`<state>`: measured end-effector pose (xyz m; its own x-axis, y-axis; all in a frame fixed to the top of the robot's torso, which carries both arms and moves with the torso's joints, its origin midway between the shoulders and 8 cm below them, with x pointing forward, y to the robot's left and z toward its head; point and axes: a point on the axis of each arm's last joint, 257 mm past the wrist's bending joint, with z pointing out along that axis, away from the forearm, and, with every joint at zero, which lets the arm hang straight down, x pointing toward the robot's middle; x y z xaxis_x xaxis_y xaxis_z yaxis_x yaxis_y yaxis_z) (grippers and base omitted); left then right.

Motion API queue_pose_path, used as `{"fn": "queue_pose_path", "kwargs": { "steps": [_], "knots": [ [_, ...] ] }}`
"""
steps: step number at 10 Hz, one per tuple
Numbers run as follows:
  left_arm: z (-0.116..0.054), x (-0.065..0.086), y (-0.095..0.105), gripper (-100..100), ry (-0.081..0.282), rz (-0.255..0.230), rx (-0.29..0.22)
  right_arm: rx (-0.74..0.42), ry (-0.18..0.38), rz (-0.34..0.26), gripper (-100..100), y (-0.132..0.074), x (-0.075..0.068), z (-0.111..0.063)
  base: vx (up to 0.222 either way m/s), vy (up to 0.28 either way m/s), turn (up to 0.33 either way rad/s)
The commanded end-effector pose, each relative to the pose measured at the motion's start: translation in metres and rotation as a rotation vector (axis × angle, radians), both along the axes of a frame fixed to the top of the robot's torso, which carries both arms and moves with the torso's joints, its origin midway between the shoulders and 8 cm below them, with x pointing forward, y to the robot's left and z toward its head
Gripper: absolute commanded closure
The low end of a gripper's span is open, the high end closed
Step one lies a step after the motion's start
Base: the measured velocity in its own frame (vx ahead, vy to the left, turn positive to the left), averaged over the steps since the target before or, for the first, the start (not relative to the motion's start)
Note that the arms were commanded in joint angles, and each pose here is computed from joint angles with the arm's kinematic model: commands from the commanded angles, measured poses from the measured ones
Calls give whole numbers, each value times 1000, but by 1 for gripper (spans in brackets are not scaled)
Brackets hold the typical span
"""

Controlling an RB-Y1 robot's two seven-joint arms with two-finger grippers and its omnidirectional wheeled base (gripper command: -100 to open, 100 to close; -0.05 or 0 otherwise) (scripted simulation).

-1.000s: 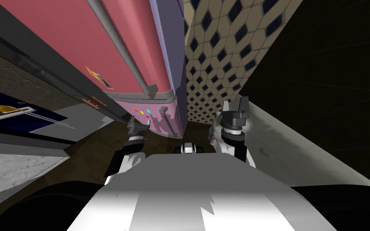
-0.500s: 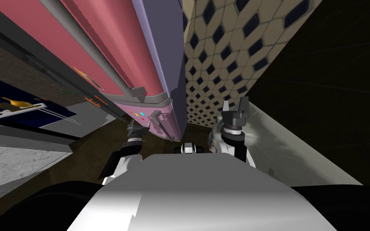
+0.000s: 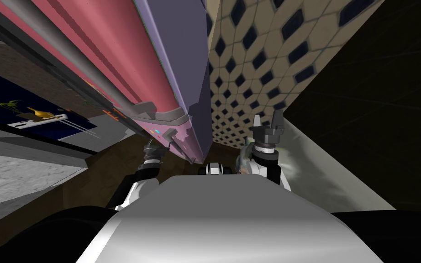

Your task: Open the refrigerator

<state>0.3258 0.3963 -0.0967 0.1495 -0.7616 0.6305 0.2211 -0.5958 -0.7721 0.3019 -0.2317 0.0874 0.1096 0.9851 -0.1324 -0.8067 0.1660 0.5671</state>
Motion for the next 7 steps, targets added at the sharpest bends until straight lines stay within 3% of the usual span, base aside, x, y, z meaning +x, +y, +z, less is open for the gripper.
{"fn": "queue_pose_path", "kwargs": {
  "steps": [1, 3, 5, 6, 7],
  "knots": [
    [-11, -6, 5, -100, 7, 27, -88, 0, 0, 0, 0, 0, 0, 0, 97, -131, 44],
    [-16, -11, 9, -100, 1, 56, -137, 0, 0, 0, 0, 0, 0, 0, 58, -70, -17],
    [-6, -14, 9, -100, 2, 52, -118, 0, 0, 0, 0, 0, 0, 0, 53, 7, 5],
    [-10, -12, 9, -100, 1, 52, -120, 0, 0, 0, 0, 0, 0, 0, 68, 11, 6],
    [-9, -12, 9, 100, 1, 52, -119, 0, 0, 0, 0, 0, 0, 0, 5, 7, 22]
  ]
}}
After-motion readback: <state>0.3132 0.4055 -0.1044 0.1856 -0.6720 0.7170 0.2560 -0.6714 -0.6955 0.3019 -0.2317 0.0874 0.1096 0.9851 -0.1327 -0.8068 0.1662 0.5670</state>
